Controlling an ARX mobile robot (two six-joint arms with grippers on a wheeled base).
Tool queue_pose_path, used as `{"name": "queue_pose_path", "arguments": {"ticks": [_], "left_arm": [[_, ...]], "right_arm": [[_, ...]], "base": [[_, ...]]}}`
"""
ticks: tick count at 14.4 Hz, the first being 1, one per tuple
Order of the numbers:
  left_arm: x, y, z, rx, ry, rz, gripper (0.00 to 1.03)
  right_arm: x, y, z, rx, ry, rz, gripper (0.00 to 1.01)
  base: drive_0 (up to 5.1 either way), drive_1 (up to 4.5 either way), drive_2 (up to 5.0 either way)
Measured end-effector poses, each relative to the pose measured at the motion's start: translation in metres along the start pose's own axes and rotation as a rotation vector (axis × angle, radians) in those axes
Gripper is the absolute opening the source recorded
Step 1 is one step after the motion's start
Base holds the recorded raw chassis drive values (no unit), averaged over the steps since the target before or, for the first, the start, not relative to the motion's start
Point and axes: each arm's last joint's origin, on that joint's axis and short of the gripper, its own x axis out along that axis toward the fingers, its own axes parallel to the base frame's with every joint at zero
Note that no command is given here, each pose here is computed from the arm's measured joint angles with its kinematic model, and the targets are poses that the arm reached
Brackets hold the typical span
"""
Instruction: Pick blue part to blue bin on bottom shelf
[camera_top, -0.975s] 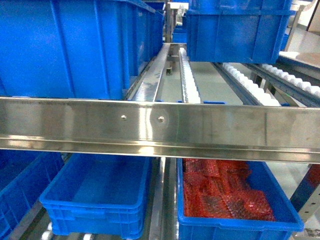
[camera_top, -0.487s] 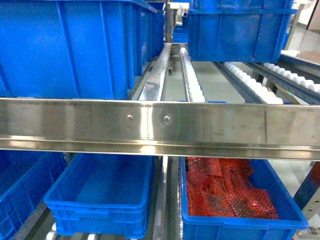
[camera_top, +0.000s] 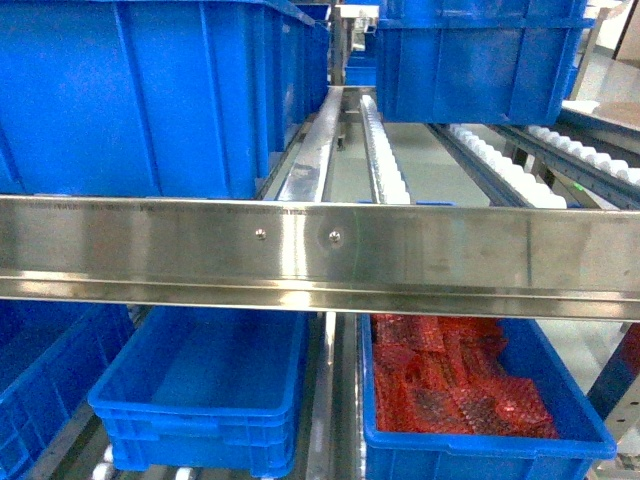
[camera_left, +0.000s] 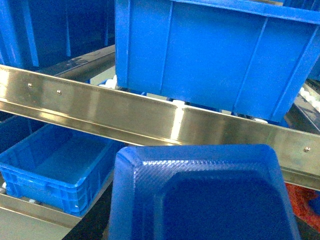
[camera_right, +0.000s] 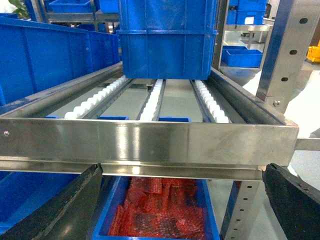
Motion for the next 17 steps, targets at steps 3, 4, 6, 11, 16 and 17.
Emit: {"name": "queue_pose_path", "arguments": {"ticks": [3, 4, 6, 11, 16, 17], "left_arm": [[0.0, 0.0, 0.0003, -0.001, -0.003, 0.0, 0.43], [0.0, -0.0001, 0.0003, -0.002, -0.003, -0.001, 0.43], [0.0, 0.0, -0.0001, 0.001, 0.001, 0.0, 0.43], [0.0, 0.0, 0.0, 0.0, 0.0, 0.0, 0.43], [0.0, 0.0, 0.0, 0.0, 0.0, 0.0, 0.43], [0.0, 0.0, 0.0, 0.0, 0.0, 0.0, 0.43]], "right_arm": [[0.0, 0.0, 0.0004, 0.0, -0.004, 0.0, 0.98], [0.0, 0.0, 0.0003, 0.0, -0.003, 0.0, 0.98], [0.0, 0.0, 0.0001, 0.0, -0.001, -0.001, 0.98], [0.0, 0.0, 0.0001, 0.001, -0.001, -0.002, 0.98], [0.0, 0.0, -0.0001, -0.001, 0.001, -0.001, 0.98], [0.0, 0.0, 0.0001, 0.0, -0.001, -0.001, 0.98]], "base": [[0.0, 0.0, 0.0], [0.0, 0.0, 0.0], [0.0, 0.0, 0.0], [0.0, 0.0, 0.0], [0.0, 0.0, 0.0], [0.0, 0.0, 0.0]]}}
